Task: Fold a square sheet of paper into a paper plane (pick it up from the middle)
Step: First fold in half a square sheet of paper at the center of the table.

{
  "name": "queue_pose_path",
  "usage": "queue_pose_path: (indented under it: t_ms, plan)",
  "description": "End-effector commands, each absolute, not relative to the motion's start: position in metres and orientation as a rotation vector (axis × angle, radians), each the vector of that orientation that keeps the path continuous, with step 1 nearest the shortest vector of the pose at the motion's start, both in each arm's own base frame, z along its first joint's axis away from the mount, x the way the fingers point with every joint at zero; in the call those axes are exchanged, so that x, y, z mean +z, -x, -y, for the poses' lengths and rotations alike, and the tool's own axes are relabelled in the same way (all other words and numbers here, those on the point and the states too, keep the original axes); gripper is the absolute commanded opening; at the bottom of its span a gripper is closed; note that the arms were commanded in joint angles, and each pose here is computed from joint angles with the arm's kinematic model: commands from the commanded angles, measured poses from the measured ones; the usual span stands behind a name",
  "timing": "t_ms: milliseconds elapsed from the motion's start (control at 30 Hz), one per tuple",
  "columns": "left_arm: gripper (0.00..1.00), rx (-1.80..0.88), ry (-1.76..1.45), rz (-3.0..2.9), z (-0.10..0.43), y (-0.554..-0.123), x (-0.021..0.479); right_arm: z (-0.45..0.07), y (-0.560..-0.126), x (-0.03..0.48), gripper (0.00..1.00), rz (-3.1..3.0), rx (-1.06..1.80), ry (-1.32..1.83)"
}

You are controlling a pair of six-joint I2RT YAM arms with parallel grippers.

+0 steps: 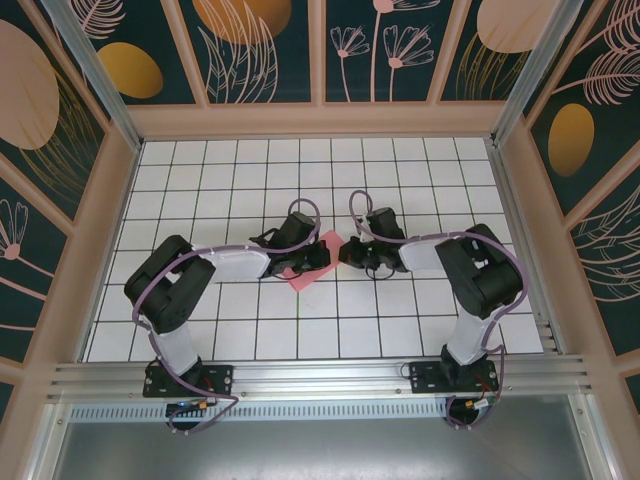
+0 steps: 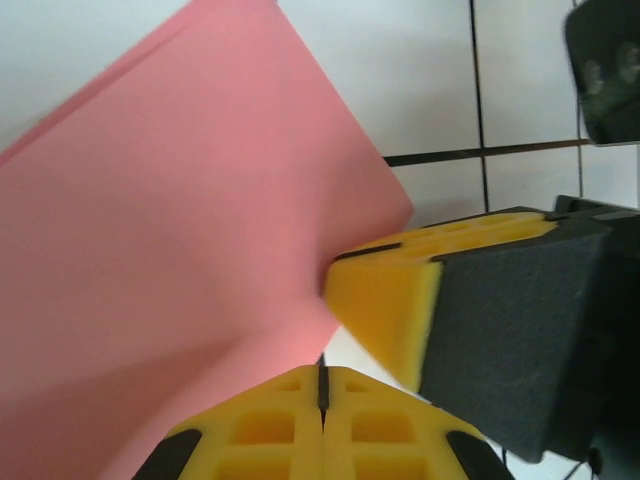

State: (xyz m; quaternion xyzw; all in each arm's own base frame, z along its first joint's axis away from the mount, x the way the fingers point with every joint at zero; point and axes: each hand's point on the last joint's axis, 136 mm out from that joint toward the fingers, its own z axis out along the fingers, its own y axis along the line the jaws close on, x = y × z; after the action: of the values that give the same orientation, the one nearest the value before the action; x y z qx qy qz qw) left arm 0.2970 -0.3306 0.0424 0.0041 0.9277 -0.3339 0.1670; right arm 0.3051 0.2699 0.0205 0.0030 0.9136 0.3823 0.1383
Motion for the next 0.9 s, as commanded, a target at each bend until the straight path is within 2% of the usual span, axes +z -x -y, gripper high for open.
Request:
queue_pose_path:
  t_ms: [0, 167, 667, 867]
  plan:
    - [0.0, -1.018, -0.054, -2.646, 0.336, -0.29, 0.037, -0.284, -0.309, 0.029, 0.0, -2.622, 1.162, 0.008]
    - [0.0, -1.033, -0.067, -2.666, 0.337, -0.285, 0.032, -0.287, -0.31, 0.02, 0.0, -2.644, 1.167, -0.01]
    - [0.0, -0.771, 0.033, -2.776, 0.294, -0.272, -0.012, -0.272, -0.303, -0.011, 0.0, -2.754, 1.038, -0.106]
    - [0.0, -0.755, 0.059, -2.753, 0.282, -0.266, -0.008, -0.263, -0.297, -0.023, 0.0, -2.801, 0.971, -0.13]
